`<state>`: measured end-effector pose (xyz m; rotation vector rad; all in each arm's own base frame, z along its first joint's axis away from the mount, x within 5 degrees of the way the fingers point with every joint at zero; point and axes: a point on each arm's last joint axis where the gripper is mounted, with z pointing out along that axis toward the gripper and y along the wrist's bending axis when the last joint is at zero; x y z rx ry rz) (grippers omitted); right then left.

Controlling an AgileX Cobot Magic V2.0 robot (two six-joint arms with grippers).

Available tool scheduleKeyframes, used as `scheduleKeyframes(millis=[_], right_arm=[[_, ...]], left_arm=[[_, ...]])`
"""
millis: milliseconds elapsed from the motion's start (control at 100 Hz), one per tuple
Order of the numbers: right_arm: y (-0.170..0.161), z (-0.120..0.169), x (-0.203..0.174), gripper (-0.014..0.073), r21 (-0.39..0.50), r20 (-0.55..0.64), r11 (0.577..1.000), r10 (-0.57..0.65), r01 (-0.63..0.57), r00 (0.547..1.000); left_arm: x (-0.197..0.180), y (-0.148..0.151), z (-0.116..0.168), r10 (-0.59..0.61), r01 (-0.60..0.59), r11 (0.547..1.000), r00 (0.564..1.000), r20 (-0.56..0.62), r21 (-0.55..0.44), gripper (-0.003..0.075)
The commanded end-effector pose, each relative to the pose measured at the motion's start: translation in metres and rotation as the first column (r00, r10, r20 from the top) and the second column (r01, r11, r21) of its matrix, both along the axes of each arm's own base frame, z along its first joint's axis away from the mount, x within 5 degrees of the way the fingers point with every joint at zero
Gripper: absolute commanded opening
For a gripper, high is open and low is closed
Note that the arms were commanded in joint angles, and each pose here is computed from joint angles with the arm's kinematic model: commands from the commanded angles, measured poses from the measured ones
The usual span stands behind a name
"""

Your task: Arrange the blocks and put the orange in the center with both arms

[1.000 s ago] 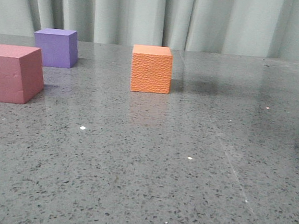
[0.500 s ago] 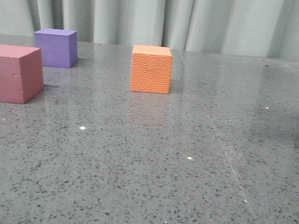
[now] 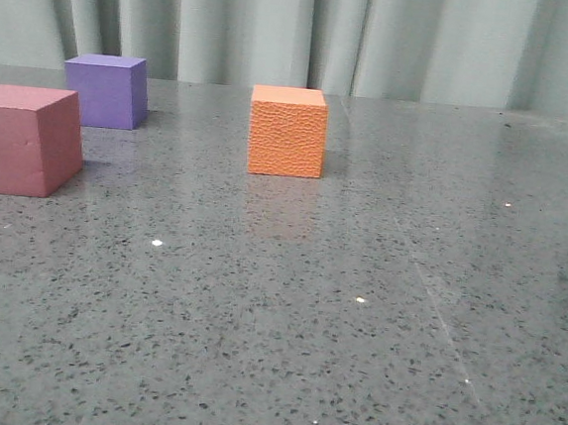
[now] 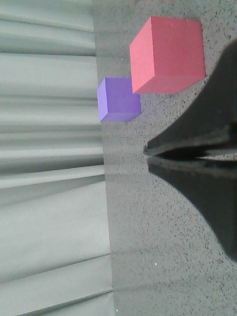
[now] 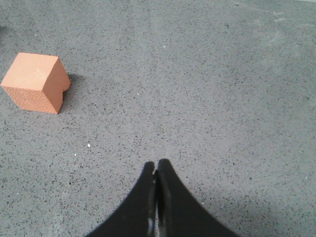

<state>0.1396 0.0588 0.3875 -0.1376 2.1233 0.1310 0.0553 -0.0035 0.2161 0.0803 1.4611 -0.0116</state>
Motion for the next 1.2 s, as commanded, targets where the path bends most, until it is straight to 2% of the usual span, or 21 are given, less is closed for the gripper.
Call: scheduleKeyframes(millis=[0,320,540,690,960,1050,1190], right_arm=[[-0.002,0.013,0.0,-0.0067,0.005,0.088,1.0,0.007,-0.007,0.996],[-0.002,0.012,0.0,-0.0067,0.005,0.087,1.0,0.007,-0.008,0.996],[-0.008,-0.006,-0.002,-0.0067,-0.079,0.155,0.997,0.036,-0.024,0.987],[-0.021,-0.032,-0.017,-0.0067,-0.015,0.201,1.0,0.017,-0.014,0.98],[-0.048,-0.088,-0.048,-0.0067,0.168,0.246,0.98,-0.142,0.102,0.959],[-0.051,-0.1,-0.058,-0.0067,0.201,0.326,0.976,-0.152,0.088,0.933],[-0.053,-0.118,-0.071,-0.0067,0.176,0.489,0.983,-0.139,0.059,0.861]], left_arm=[[-0.001,-0.001,-0.01,-0.012,0.013,1.0,0.999,0.049,-0.014,-0.0019],[-0.001,-0.001,-0.01,-0.012,0.013,1.0,0.999,0.049,-0.014,-0.0019],[-0.001,-0.001,-0.01,-0.012,0.013,1.0,0.999,0.049,-0.014,-0.0019],[-0.001,-0.001,-0.01,-0.012,0.013,1.0,0.999,0.049,-0.014,-0.0019],[-0.001,-0.001,-0.01,-0.012,0.013,1.0,0.999,0.049,-0.014,-0.0019],[-0.001,-0.001,-0.01,-0.012,0.013,1.0,0.999,0.049,-0.014,-0.0019],[-0.001,-0.001,-0.01,-0.012,0.013,1.0,0.999,0.049,-0.014,-0.0019]])
